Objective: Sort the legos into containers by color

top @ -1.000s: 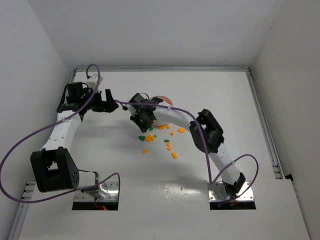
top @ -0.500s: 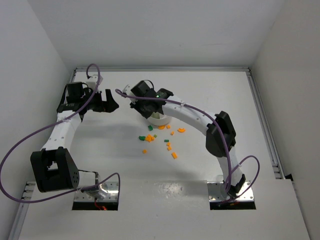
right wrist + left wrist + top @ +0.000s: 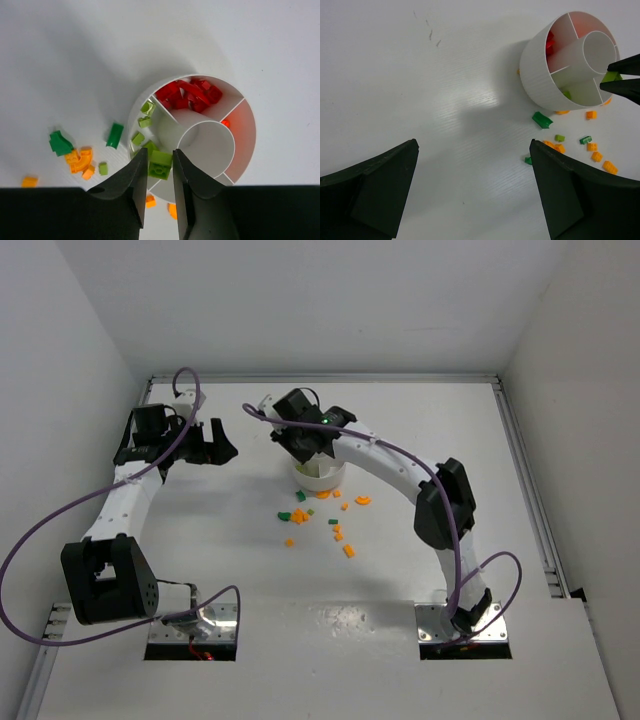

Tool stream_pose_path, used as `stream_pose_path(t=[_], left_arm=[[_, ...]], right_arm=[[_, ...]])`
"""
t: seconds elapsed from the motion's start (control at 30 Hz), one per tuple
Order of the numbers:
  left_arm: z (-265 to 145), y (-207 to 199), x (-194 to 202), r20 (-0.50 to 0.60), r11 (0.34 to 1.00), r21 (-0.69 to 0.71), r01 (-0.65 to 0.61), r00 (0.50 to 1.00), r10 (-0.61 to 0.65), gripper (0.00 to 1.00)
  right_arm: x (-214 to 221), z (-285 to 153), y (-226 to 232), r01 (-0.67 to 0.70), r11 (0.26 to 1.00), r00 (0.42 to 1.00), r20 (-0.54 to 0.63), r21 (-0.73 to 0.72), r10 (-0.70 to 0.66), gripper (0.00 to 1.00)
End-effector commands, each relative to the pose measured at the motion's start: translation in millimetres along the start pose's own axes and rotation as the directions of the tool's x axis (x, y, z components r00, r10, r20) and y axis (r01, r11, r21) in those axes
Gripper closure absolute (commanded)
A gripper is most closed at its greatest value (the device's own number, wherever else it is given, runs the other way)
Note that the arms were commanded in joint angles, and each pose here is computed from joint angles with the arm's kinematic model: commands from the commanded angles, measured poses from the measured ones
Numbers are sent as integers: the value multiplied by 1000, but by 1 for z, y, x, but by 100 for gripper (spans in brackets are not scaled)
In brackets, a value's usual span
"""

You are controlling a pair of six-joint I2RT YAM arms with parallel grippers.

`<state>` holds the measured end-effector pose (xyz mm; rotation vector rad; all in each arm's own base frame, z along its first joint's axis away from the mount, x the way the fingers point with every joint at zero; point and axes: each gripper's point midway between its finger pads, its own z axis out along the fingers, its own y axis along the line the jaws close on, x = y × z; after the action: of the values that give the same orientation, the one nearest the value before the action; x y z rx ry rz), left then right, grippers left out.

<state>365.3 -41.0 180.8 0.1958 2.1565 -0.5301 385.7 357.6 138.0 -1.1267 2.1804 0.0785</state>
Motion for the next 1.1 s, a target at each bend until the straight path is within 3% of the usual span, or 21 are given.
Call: stream_pose_path(t=[0.0,0.27,0.4,0.43,0.57,0.77,1.07], left_arm=[[-1,-2,-13,40,1000,14,-11,999,10,0],[-2,-2,-17,48,1000,14,-16,999,15,0],[-2,-2,-17,48,1000,14,-16,999,15,0],[-2,-2,-17,48,1000,14,-16,999,15,0],[-4,-4,-19,55,1000,13,-21,998,20,0],[-2,-6,-17,47,999,35,-16,999,15,0],[-5,-9,-23,65,998,44,-39,997,36,0]], right_arm=[[-14,-7,-9,-2,1000,999,40,28,1,73],[-13,-6,-12,-9,1000,999,40,25,8,65],[-8,-31,14,6,994,998,59,-112,1,81],[17,-26,27,48,989,999,16,-142,-46,87],[80,-44,61,102,953,992,-36,-287,-117,91],[140,-47,75,138,930,980,-90,-340,-179,82],[156,-2,85,139,929,968,-151,-344,-201,79]])
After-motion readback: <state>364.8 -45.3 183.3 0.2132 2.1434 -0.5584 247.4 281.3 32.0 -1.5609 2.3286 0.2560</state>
